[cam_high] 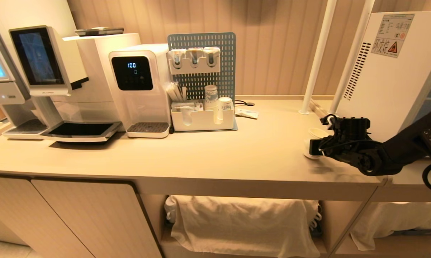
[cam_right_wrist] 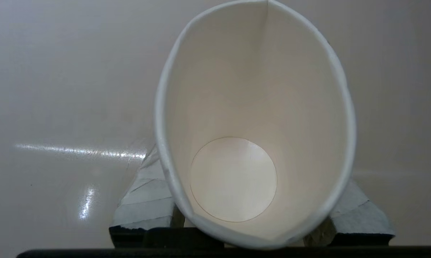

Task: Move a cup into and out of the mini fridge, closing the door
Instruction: Put the paper cup in the freezer

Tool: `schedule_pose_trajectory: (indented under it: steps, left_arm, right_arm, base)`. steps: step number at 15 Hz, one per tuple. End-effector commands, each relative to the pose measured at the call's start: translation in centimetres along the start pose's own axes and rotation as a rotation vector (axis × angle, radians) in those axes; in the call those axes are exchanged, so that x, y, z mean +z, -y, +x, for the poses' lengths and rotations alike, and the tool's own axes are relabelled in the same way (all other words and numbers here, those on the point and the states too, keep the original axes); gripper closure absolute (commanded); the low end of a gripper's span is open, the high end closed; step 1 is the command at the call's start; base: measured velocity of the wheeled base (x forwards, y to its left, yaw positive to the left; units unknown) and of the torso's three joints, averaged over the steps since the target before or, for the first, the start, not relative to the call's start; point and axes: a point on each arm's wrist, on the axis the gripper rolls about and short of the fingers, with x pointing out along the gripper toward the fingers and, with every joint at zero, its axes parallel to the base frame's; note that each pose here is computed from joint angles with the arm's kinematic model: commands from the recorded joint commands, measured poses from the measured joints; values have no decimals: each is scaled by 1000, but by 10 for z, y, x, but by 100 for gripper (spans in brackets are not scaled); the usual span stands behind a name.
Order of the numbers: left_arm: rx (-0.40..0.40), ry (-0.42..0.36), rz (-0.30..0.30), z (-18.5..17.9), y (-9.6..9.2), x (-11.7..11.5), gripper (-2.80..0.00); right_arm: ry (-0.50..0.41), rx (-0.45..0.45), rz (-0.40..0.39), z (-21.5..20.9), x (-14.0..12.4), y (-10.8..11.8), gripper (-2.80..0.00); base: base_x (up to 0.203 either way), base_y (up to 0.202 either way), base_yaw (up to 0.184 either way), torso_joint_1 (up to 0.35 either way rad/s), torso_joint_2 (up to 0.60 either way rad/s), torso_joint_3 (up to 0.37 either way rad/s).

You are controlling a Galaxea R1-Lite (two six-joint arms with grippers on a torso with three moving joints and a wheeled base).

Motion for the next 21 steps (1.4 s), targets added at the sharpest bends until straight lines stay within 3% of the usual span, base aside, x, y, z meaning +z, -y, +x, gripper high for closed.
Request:
schedule_pose_trajectory:
  steps: [1, 7, 13, 17, 21]
  left_arm:
    - [1, -1, 0, 0, 0, 0, 0]
    - [0, -1, 0, 0, 0, 0, 0]
    - [1, -1, 0, 0, 0, 0, 0]
    - [1, -1, 0, 0, 0, 0, 0]
    - [0, -1, 0, 0, 0, 0, 0]
  right_arm:
    - [27, 0, -9, -8, 11, 0, 0]
    - [14, -7, -87, -65, 51, -2, 0]
    - [-96, -29, -144, -193, 79, -6, 0]
    - [-57, -23, -158, -308, 46, -14, 0]
    - [60, -47, -156, -404, -29, -15, 0]
  base:
    - [0, 0, 0, 0, 0, 0]
    - [0, 0, 0, 0, 0, 0]
    - [0, 0, 0, 0, 0, 0]
    - [0, 0, 0, 0, 0, 0]
    - [0, 0, 0, 0, 0, 0]
